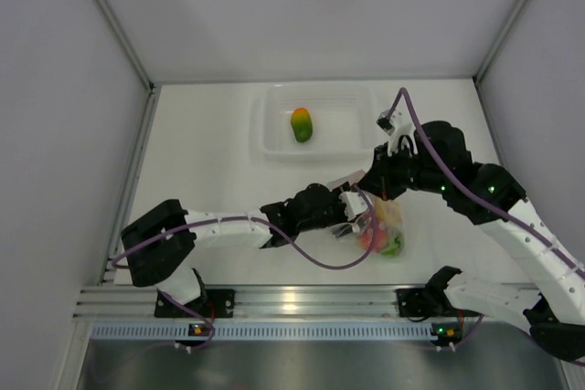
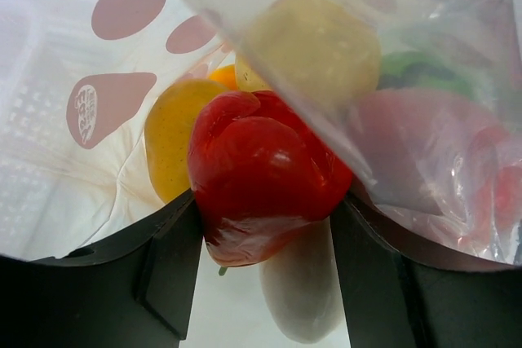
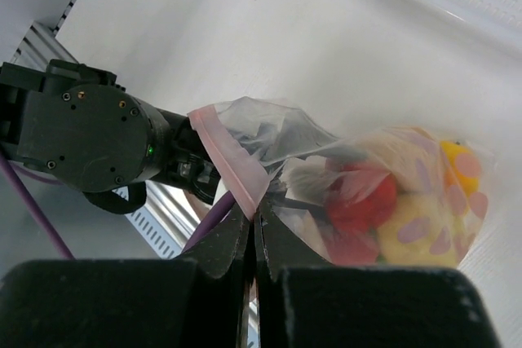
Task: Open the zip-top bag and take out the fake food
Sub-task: Pick up the fake fruit from the zipper food storage bag.
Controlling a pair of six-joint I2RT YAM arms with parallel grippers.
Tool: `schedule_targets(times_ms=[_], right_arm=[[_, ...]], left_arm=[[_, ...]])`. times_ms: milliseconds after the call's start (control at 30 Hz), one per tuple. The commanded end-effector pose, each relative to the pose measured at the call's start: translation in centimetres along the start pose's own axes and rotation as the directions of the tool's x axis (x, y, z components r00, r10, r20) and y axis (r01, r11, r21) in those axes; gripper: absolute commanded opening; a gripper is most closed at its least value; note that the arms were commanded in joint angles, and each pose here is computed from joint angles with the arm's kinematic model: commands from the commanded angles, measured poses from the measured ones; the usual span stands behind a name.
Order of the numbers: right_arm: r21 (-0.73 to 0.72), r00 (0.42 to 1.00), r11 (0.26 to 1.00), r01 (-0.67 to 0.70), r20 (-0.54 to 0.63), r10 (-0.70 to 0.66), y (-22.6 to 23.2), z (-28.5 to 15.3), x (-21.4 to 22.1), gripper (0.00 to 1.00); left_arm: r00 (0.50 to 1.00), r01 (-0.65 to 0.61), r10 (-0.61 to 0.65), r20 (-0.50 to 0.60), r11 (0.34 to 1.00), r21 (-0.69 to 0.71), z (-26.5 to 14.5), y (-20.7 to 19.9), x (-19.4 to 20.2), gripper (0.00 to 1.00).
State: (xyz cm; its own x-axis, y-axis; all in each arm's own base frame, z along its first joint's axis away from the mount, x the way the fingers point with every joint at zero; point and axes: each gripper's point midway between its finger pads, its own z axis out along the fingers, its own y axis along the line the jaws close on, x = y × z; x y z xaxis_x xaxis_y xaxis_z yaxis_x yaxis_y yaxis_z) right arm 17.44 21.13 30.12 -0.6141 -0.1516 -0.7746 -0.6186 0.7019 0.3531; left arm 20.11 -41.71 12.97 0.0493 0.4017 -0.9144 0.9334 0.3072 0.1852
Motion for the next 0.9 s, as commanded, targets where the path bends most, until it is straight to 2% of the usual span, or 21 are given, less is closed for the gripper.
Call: schedule_targets(times_ms=[0,167,400,533,767,867], right_arm=[[0.007,0.998,1.000,0.006,0.065,-0.006,-0.1,0.8,-1.6,0.00],[0.125,1.000,0.992,-0.002,0.029,-0.002,-2.6,2.4,-0.7,0.00],[0.298,0.999,0.955,-0.008,0.034,-0.002,-6.0,2.6,-0.5,0.00],[0.309,0.999,0.951,-0.015,0.048,0.001,-6.3,2.7,-0.6,0.00],[0.283,0.999,0.959,-0.027,0.039,0.016,-6.3,3.5,0.1,0.00],[0.244,0.999,0.969,-0.033,0.026,0.028,-5.9,4.3,0.9,0.00]], left_arm=[[0.995,0.052,-0.051,0.085,0.999,-0.008,-0.2,0.2,-2.8,0.00],[0.986,0.103,-0.101,0.132,0.995,-0.009,-1.7,0.2,-4.5,0.00],[0.982,0.126,-0.121,0.148,0.992,-0.026,-3.1,0.4,-4.5,0.00],[0.981,0.133,-0.128,0.147,0.991,-0.022,-3.5,0.2,-4.0,0.00],[0.961,0.174,-0.159,0.225,0.983,-0.051,-5.1,0.9,-5.8,0.00],[0.942,0.229,-0.186,0.279,0.965,-0.131,-5.9,2.5,-6.6,0.00]])
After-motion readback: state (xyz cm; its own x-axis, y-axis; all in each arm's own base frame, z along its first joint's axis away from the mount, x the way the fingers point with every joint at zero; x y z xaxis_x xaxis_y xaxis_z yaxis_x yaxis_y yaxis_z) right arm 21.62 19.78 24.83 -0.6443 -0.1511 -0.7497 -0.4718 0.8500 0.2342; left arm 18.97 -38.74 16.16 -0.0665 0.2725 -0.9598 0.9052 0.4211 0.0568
